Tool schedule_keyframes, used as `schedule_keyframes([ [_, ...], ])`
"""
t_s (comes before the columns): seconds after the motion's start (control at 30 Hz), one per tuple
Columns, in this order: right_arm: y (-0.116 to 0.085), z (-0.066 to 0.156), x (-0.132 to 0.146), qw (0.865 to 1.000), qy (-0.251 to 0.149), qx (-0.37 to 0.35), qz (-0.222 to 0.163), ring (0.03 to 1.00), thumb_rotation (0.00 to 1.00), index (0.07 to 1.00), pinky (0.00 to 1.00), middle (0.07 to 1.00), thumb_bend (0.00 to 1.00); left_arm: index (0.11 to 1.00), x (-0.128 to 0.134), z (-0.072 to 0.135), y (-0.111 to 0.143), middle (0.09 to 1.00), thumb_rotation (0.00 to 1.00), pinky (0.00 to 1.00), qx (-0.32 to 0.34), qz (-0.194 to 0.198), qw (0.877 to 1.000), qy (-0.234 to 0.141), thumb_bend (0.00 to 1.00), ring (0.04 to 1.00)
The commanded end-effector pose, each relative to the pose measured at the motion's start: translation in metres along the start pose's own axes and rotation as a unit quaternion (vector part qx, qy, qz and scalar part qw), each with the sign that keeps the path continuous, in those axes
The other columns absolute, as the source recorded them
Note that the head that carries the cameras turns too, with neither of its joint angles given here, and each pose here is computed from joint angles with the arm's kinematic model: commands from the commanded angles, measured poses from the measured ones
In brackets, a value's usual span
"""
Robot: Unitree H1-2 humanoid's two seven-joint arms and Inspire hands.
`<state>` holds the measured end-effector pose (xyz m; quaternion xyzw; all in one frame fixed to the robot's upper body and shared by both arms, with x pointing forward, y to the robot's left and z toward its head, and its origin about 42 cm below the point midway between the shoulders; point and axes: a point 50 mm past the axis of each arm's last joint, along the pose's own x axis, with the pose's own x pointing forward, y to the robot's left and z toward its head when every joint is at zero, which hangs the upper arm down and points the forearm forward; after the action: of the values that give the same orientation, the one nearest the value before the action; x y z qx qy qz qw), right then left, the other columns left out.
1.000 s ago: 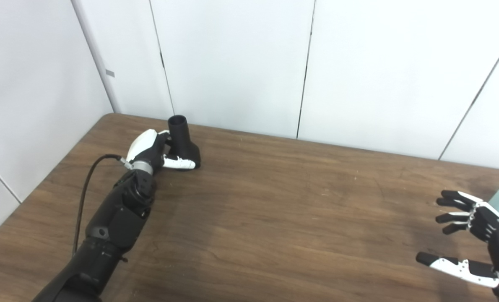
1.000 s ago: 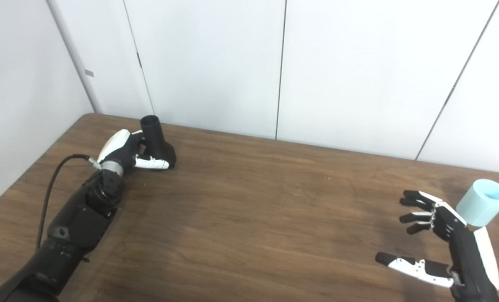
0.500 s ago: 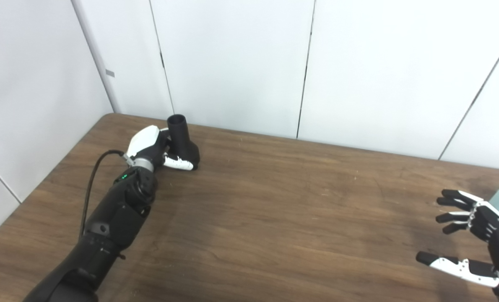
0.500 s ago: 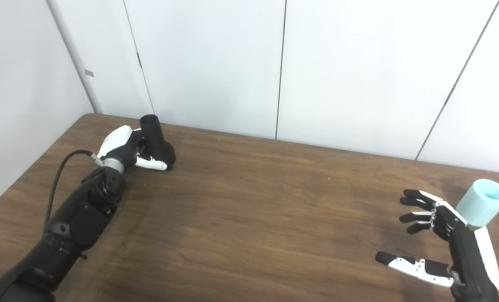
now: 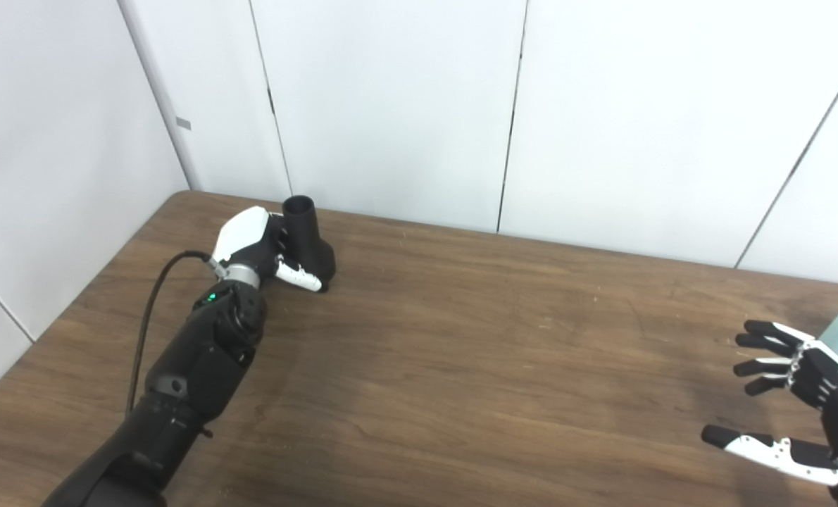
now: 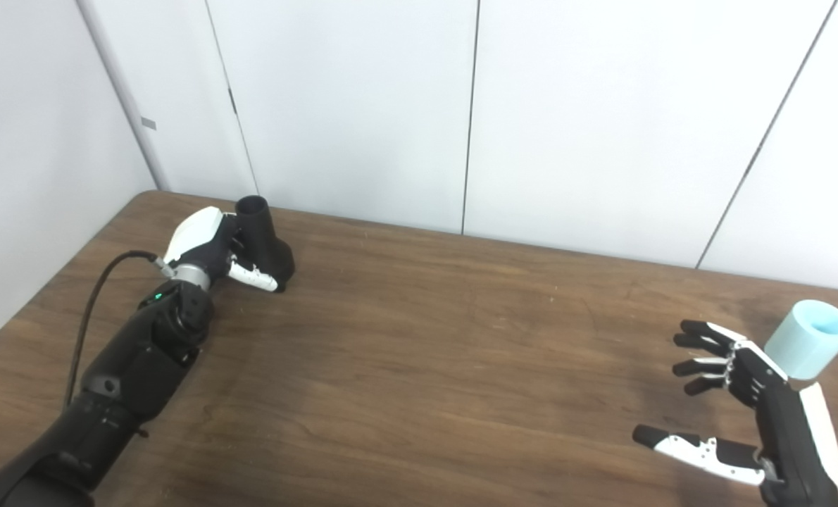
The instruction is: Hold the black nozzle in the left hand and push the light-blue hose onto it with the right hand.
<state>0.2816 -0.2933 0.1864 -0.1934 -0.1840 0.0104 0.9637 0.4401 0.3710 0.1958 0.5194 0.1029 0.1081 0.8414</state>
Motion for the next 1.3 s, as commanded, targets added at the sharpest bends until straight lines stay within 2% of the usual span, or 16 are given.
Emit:
schedule_keyframes([
  [0.0, -0.01, 0.013, 0.007, 0.999, -0.032, -0.008, -0.009, 0.59, 0.11, 0.738, 0.48, 0.715, 0.79, 0.462, 0.0, -0.004, -0.003, 0.536, 0.01, 0.76, 0.004, -0.003, 1.0, 0.002, 0.52, 0.591],
  [0.23, -0.011, 0.013, 0.008, 0.999, -0.032, -0.009, -0.009, 0.589, 0.11, 0.738, 0.48, 0.715, 0.79, 0.47, -0.003, -0.004, -0.009, 0.509, 0.0, 0.75, -0.009, 0.0, 1.0, -0.014, 0.52, 0.59],
  [0.37, -0.009, 0.014, 0.009, 0.999, -0.033, -0.009, -0.008, 0.585, 0.12, 0.735, 0.48, 0.711, 0.79, 0.483, -0.011, 0.002, -0.018, 0.488, 0.0, 0.77, -0.053, -0.015, 0.997, -0.05, 0.53, 0.567],
  [0.43, -0.009, 0.014, 0.009, 0.999, -0.033, -0.009, -0.008, 0.583, 0.12, 0.732, 0.47, 0.709, 0.79, 0.494, -0.013, 0.004, -0.021, 0.475, 0.0, 0.83, -0.064, -0.019, 0.996, -0.062, 0.53, 0.551],
  [0.47, -0.008, 0.015, 0.01, 0.999, -0.033, -0.009, -0.008, 0.582, 0.12, 0.732, 0.47, 0.709, 0.79, 0.495, -0.019, 0.013, -0.027, 0.473, 0.0, 0.84, -0.08, -0.03, 0.993, -0.08, 0.53, 0.549],
  [0.5, -0.007, 0.015, 0.01, 0.999, -0.033, -0.009, -0.008, 0.581, 0.12, 0.731, 0.47, 0.707, 0.8, 0.498, -0.024, 0.019, -0.031, 0.463, 0.0, 0.7, -0.091, -0.037, 0.991, -0.093, 0.53, 0.515],
  [0.57, -0.007, 0.015, 0.011, 0.999, -0.034, -0.009, -0.008, 0.58, 0.12, 0.729, 0.47, 0.706, 0.8, 0.497, -0.036, 0.036, -0.04, 0.46, 0.0, 0.64, -0.11, -0.062, 0.984, -0.122, 0.53, 0.507],
  [0.63, -0.006, 0.015, 0.012, 0.999, -0.034, -0.008, -0.008, 0.577, 0.11, 0.727, 0.47, 0.704, 0.8, 0.496, -0.043, 0.048, -0.045, 0.455, 0.0, 0.7, -0.117, -0.079, 0.98, -0.14, 0.53, 0.524],
  [0.77, -0.003, 0.018, 0.014, 0.999, -0.034, -0.006, -0.01, 0.575, 0.1, 0.729, 0.46, 0.706, 0.79, 0.495, -0.06, 0.076, -0.053, 0.447, 0.0, 0.83, -0.089, -0.109, 0.969, -0.205, 0.53, 0.556],
  [0.87, -0.001, 0.021, 0.015, 0.999, -0.035, -0.007, -0.012, 0.573, 0.1, 0.729, 0.46, 0.706, 0.78, 0.495, -0.067, 0.09, -0.059, 0.445, 0.0, 0.89, -0.071, -0.123, 0.962, -0.233, 0.53, 0.562],
  [1.1, 0.005, 0.027, 0.017, 0.999, -0.035, -0.012, -0.018, 0.571, 0.1, 0.73, 0.46, 0.706, 0.75, 0.49, -0.083, 0.115, -0.082, 0.462, 0.0, 0.95, -0.029, -0.168, 0.943, -0.285, 0.53, 0.589],
  [1.27, 0.009, 0.036, 0.016, 1.0, -0.018, -0.015, -0.017, 0.587, 0.08, 0.733, 0.49, 0.71, 0.73, 0.484, -0.095, 0.134, -0.095, 0.478, 0.0, 0.95, 0.012, -0.203, 0.926, -0.319, 0.53, 0.613],
])
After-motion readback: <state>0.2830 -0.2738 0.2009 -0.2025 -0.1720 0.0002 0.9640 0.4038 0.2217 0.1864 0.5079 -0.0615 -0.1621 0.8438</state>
